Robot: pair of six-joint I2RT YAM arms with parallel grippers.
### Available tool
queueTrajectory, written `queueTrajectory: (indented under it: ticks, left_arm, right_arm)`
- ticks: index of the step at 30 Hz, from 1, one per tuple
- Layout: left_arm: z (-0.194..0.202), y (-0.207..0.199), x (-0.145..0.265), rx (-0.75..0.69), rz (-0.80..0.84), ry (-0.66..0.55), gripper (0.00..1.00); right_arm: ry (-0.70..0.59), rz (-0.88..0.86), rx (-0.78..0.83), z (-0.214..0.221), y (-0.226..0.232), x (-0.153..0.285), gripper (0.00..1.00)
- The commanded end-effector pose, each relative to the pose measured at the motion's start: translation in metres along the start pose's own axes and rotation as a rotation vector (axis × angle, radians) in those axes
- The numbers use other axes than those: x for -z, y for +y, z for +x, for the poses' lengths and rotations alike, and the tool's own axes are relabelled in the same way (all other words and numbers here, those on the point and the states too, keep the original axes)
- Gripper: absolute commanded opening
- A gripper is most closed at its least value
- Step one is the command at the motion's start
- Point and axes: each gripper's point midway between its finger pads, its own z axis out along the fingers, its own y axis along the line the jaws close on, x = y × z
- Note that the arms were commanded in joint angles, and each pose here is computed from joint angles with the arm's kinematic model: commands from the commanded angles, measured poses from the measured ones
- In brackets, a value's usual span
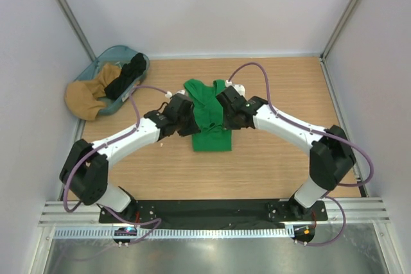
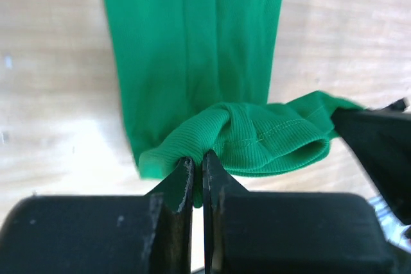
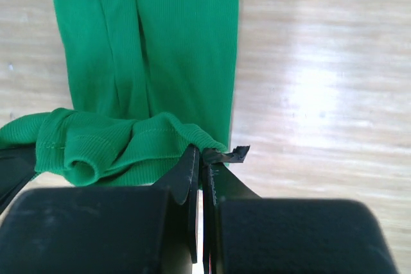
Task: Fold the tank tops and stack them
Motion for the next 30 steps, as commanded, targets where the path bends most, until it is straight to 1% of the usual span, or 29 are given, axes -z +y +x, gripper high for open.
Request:
queueTrajectory:
  ticks: [1, 3, 7, 12, 20, 23, 26, 28, 29, 30]
  left_arm:
    - [-0.024, -0.006, -0.007, -0.05, 0.005, -0.007, 0.0]
    - [-0.034, -0.008, -0.017, -0.05, -0.006, -0.012, 0.0]
    - [-0.045, -0.006, -0.031, -0.046, -0.034, -0.02, 0.0]
    - [-0.057, 0.001, -0.046, -0.027, -0.05, -0.011, 0.0]
    - [-0.083, -0.001, -0.053, -0.021, -0.052, -0.03, 0.0]
    - [-0.092, -0.004, -0.057, -0.015, -0.035, -0.023, 0.0]
    - [-0.11, 0.0, -0.062, 0.004, -0.039, -0.031, 0.0]
    - [-0.117, 0.003, -0.067, 0.013, -0.046, -0.034, 0.0]
    - [-0.123, 0.007, -0.069, 0.023, -0.049, -0.037, 0.0]
    - [-0.124, 0.01, -0.076, 0.031, -0.053, -0.028, 0.0]
  right_arm:
    - [-0.053, 0.012, 0.013, -0.035, 0.005, -0.006, 0.01]
    - [-0.074, 0.022, 0.013, -0.049, 0.007, -0.008, 0.01]
    - [-0.062, 0.057, 0.01, -0.061, 0.003, -0.024, 0.01]
    - [-0.061, 0.055, -0.007, -0.076, 0.002, -0.037, 0.01]
    - [-0.073, 0.046, -0.034, -0.099, -0.004, -0.05, 0.01]
    - [-0.081, 0.039, -0.038, -0.112, -0.004, -0.053, 0.01]
    - [-0.1, 0.026, -0.053, -0.133, -0.001, -0.059, 0.01]
    - [-0.091, 0.022, -0.06, -0.137, -0.001, -0.071, 0.01]
    - [-0.106, 0.011, -0.064, -0.146, 0.003, -0.071, 0.01]
    - [-0.095, 0.016, -0.069, -0.145, 0.002, -0.084, 0.02]
